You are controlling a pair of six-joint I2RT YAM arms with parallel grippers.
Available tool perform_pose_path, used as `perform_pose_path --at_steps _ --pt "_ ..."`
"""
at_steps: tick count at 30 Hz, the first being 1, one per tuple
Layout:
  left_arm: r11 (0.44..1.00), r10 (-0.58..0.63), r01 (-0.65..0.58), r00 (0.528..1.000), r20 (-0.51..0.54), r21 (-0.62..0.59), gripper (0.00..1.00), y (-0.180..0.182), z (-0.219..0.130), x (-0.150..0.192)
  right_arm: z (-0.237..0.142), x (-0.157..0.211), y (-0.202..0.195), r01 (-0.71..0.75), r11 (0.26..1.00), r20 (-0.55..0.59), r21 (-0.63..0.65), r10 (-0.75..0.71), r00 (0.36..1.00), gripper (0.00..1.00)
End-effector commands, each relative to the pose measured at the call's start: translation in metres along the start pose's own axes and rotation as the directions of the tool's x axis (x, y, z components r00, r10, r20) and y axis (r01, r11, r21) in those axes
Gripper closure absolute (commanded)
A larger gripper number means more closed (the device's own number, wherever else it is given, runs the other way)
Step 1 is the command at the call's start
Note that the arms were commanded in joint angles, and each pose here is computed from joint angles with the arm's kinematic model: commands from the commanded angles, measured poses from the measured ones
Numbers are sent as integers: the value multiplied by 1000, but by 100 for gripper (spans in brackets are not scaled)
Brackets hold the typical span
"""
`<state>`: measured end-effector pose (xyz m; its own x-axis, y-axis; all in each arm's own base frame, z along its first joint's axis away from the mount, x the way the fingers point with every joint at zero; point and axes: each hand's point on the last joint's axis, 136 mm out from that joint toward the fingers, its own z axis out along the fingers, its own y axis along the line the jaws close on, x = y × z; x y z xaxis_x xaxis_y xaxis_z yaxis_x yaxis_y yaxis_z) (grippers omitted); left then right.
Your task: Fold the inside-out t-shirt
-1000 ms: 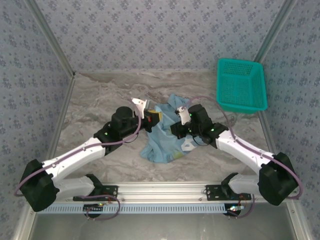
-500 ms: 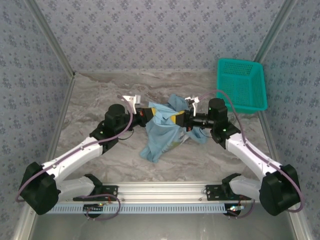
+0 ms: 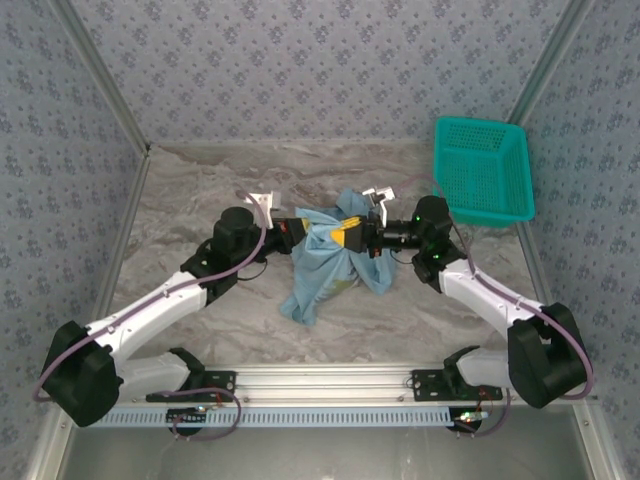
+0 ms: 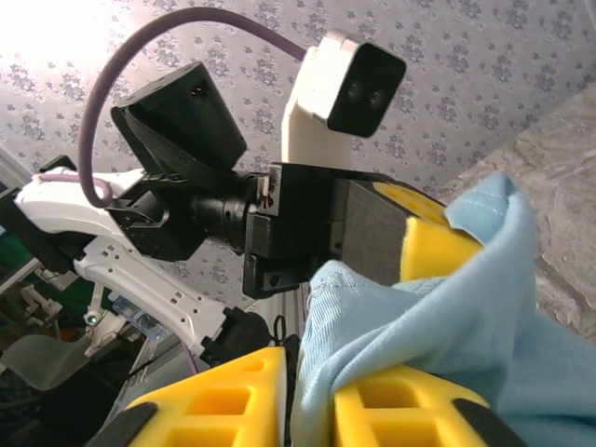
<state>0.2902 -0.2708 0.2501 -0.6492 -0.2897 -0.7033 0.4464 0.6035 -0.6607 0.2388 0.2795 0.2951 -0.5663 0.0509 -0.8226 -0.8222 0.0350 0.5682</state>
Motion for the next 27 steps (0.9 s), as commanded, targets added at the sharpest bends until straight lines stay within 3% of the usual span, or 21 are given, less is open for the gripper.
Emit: perform_pose_path --at_steps 1,5,8,11,15,22,25,27 --pt "999 36 -37 998 57 15 100 -7 -8 -17 -9 11 -14 -7 993 -31 118 11 999 76" --pt "987 70 -77 996 53 138 100 -31 -14 -17 -30 35 -58 -25 902 -112 430 80 991 67" --pt "982 77 -84 996 48 167 100 -36 -16 -16 -47 37 -75 -25 815 -108 580 107 988 61" --pt "982 77 -83 996 43 167 100 -36 -16 -15 -57 33 -68 48 749 -118 661 40 992 58" --pt "983 77 -82 996 36 164 100 -36 -16 -15 -49 33 -39 234 726 -224 647 -113 968 59" --pt "980 79 -83 996 28 182 100 -40 -16 -13 1 45 1 469 760 -389 451 -305 869 66" --pt "978 81 -84 996 24 193 100 -42 -17 -13 5 41 -25 476 689 -430 547 -257 866 68" --pt "978 84 -87 996 24 190 100 -42 -18 -13 0 34 -41 468 628 -429 622 -227 874 61"
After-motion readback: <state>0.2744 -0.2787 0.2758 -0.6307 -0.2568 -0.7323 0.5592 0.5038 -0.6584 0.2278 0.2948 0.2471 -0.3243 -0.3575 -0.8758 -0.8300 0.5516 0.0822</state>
